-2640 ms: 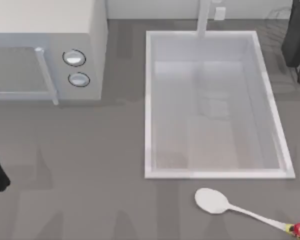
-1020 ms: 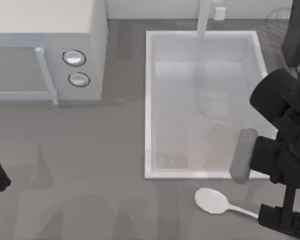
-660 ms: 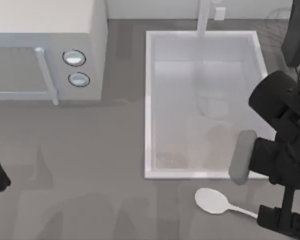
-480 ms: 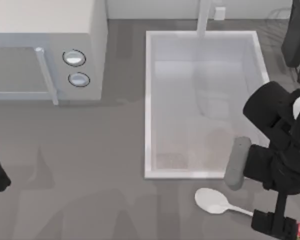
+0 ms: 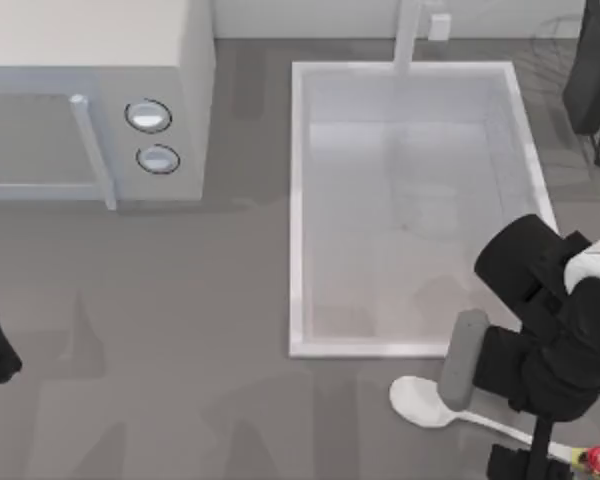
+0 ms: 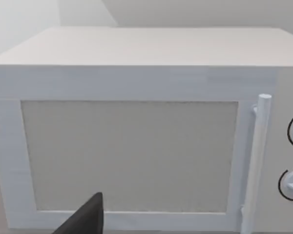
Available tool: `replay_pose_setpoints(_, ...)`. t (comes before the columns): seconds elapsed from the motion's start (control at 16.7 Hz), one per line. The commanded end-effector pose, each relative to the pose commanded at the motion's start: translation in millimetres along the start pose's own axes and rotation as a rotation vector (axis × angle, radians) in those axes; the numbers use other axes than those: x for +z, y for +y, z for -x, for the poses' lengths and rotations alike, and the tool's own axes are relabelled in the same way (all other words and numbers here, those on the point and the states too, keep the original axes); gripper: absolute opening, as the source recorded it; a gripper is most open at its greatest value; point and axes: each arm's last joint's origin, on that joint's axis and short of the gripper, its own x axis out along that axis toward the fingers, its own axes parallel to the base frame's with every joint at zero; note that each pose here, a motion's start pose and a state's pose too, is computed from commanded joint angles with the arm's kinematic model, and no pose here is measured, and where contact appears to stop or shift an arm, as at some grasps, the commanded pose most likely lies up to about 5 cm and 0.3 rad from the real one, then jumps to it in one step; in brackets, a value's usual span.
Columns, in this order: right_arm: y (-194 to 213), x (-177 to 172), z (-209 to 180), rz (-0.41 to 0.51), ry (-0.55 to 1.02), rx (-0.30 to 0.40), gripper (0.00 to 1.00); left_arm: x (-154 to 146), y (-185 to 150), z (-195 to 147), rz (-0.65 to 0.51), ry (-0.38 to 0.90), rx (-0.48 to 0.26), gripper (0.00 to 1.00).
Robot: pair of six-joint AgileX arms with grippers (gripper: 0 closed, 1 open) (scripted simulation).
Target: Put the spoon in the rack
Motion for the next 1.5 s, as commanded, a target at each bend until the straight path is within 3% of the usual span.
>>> replay_pose_setpoints(0.24,0.1,-0.1,-0.3,0.0,0.0,0.0,1.0,0.0,0.0,0.0,0.0,0.0,0.0,1.0)
replay_pose_setpoints(1.02,0.1,-0.1,-0.3,0.0,0.0,0.0,0.02,0.0,0.0,0.0,0.0,0.0,0.0,1.0)
replay_pose_setpoints(1.5,0.1,-0.1,-0.3,0.0,0.0,0.0,0.0,0.0,0.0,0.0,0.0,0.0,0.0,1.0)
